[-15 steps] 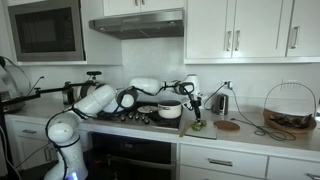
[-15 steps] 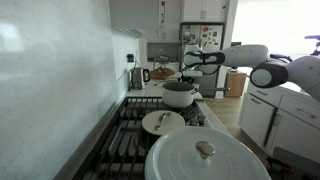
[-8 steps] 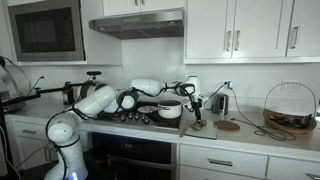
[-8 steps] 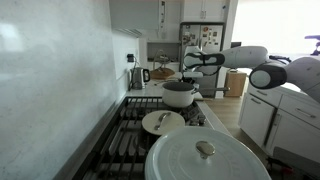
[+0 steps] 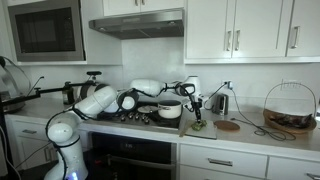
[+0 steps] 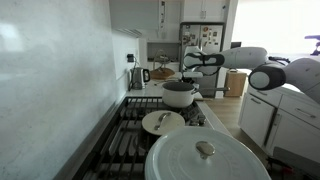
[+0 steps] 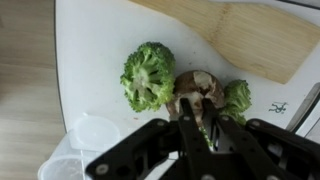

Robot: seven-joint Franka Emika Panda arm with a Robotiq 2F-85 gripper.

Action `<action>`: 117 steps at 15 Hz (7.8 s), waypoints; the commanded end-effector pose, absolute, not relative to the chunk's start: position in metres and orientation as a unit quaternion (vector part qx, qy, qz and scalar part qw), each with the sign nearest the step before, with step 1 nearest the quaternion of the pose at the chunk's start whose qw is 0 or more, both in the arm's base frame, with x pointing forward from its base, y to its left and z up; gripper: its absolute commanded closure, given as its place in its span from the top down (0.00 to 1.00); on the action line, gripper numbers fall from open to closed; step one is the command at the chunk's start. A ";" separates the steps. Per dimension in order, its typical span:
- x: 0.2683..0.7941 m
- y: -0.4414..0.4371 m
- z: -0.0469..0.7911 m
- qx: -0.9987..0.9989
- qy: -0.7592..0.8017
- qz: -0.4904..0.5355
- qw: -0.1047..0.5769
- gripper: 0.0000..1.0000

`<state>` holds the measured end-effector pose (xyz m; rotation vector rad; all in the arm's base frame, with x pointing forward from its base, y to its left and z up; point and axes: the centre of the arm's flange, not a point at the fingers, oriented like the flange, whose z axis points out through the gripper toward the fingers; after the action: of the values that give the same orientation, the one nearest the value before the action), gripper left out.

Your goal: Take the object on the counter and put it in the pot

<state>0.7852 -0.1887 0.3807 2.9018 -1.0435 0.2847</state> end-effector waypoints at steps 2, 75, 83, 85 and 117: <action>0.808 -0.191 0.394 0.941 -0.325 0.090 0.021 0.04; 0.714 0.050 0.506 0.989 -0.081 -0.095 0.074 0.04; 0.721 0.050 0.508 0.991 -0.083 -0.080 0.072 0.88; 0.722 0.050 0.508 0.991 -0.083 -0.077 0.071 0.99; 0.640 0.098 0.692 0.998 -0.041 0.040 0.014 1.00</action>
<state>0.6405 0.0981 0.6919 3.1088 -0.1287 0.1236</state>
